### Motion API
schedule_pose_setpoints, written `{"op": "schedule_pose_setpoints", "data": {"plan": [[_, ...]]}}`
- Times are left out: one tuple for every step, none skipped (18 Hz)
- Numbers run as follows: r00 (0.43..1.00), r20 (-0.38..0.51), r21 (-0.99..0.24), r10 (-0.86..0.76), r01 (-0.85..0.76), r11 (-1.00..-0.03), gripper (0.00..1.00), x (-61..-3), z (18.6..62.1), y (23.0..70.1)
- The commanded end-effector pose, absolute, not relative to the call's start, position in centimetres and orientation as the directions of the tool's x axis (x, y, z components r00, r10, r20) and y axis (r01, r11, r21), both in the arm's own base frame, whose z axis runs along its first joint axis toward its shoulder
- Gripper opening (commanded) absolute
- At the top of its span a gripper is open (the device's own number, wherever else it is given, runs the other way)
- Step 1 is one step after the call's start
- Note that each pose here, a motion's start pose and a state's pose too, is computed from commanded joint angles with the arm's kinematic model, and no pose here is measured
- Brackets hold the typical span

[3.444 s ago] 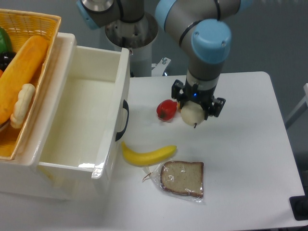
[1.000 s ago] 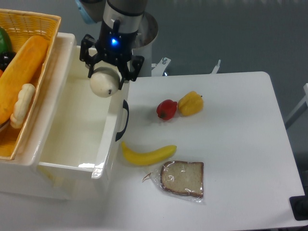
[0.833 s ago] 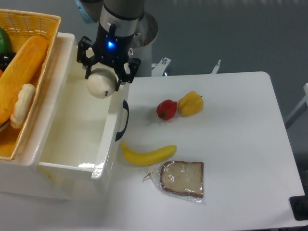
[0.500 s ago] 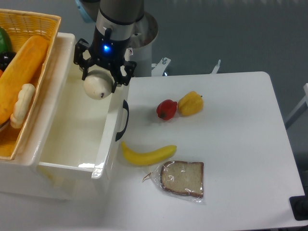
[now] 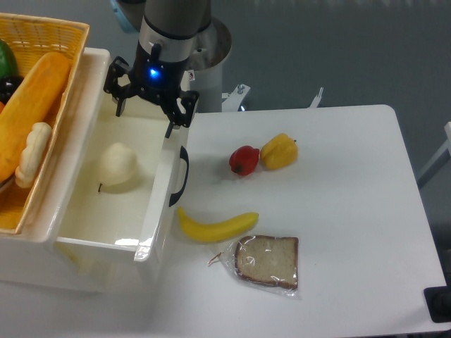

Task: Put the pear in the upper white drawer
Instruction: 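Raise the open gripper up out of the drawer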

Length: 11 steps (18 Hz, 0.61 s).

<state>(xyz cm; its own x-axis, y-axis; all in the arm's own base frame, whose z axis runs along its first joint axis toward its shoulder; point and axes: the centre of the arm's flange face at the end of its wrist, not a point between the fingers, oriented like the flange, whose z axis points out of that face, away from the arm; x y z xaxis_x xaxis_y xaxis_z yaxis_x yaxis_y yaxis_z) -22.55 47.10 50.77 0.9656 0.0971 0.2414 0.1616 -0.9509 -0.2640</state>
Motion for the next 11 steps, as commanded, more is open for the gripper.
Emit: {"op": "schedule_pose_setpoints", "data": {"plan": [[0.969, 0.228, -0.26, 0.1, 0.159, -0.952, 1.0, -22.7, 50.7, 47.1], [0.971, 0.216, -0.255, 0.105, 0.16, -0.954, 1.0, -23.1, 50.5, 47.1], [0.973, 0.202, -0.252, 0.109, 0.159, -0.955, 1.0, -23.4, 50.5, 47.1], [0.976, 0.182, -0.244, 0.117, 0.161, -0.956, 1.0, -23.9, 50.3, 46.9], [0.98, 0.153, -0.241, 0.124, 0.159, -0.957, 1.0, -24.4, 50.3, 46.9], [0.984, 0.125, -0.236, 0.13, 0.157, -0.959, 1.0, -25.0, 50.1, 47.0], [0.986, 0.1, -0.233, 0.137, 0.157, -0.96, 1.0, -25.6, 49.9, 47.1], [0.987, 0.078, -0.225, 0.144, 0.158, -0.962, 1.0, -26.1, 49.7, 47.0], [0.987, 0.057, -0.215, 0.151, 0.16, -0.963, 1.0, -26.5, 49.7, 46.9], [0.985, 0.041, -0.204, 0.166, 0.171, -0.964, 1.0, -27.3, 49.5, 46.5], [0.983, 0.033, -0.187, 0.18, 0.183, -0.965, 1.0, -28.2, 49.0, 46.3]]}}
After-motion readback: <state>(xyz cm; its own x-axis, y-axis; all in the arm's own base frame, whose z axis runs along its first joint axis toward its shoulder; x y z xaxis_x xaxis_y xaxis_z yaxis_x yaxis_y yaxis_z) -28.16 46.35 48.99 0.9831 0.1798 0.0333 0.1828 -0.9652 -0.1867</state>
